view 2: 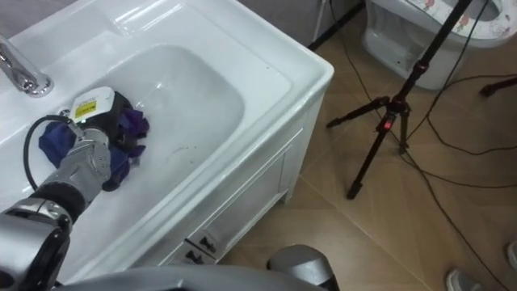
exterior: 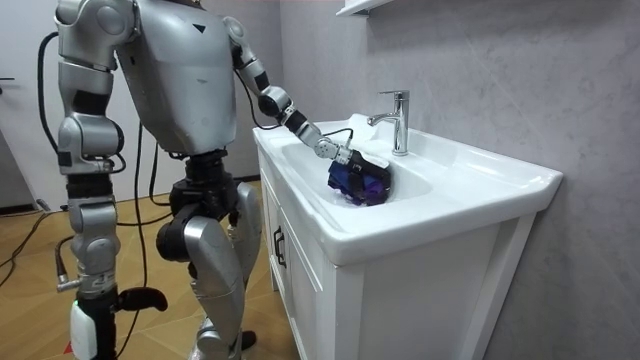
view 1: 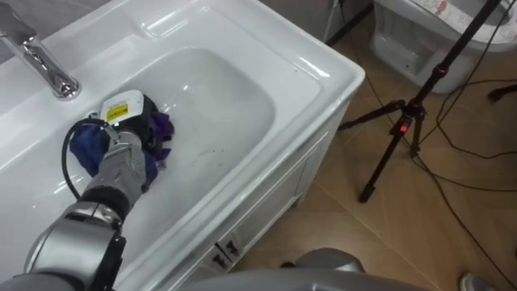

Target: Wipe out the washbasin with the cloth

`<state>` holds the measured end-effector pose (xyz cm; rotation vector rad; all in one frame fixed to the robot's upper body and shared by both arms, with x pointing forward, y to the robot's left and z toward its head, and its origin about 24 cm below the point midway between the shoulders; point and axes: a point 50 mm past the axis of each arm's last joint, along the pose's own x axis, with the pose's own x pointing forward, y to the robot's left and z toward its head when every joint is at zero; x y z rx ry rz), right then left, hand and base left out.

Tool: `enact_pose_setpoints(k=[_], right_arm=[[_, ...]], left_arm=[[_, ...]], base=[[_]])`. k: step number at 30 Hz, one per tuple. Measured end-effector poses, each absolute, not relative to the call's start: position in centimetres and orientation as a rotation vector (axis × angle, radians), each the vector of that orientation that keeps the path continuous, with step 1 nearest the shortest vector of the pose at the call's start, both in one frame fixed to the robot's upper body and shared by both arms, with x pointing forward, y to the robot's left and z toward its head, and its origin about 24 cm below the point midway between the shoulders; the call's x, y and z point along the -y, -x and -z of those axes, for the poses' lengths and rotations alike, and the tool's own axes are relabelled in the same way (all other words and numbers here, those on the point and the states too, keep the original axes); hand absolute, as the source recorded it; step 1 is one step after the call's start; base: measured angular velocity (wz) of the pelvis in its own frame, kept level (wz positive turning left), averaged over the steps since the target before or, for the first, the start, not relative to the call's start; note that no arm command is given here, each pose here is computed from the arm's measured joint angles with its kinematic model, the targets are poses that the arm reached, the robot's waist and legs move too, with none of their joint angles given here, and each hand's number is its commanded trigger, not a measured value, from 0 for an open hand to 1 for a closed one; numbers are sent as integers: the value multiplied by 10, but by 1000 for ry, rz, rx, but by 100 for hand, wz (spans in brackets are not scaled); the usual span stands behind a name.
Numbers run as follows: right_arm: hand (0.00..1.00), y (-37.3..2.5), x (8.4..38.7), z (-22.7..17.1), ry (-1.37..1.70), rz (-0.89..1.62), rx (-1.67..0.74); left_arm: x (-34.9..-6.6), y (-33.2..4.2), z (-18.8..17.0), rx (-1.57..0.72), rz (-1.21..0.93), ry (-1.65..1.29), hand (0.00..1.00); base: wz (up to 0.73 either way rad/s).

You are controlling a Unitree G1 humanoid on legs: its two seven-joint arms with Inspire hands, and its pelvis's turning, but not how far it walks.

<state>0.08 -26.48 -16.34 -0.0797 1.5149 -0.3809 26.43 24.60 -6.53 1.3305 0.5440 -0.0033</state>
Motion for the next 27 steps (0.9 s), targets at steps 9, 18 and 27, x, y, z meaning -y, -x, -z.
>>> enact_pose_setpoints(k=[9,18,27], right_arm=[[0,-19,265,164,51,397,-1469],[0,-14,269,163,11,438,-1472],[0,-12,276,161,46,407,-1480]], left_arm=[[-262,-241,77,-622,-79,-1272,100],[-283,-208,88,-692,-189,-1254,100],[-291,-184,96,-725,-228,-1261,100]], base=[[21],[17],[6]])
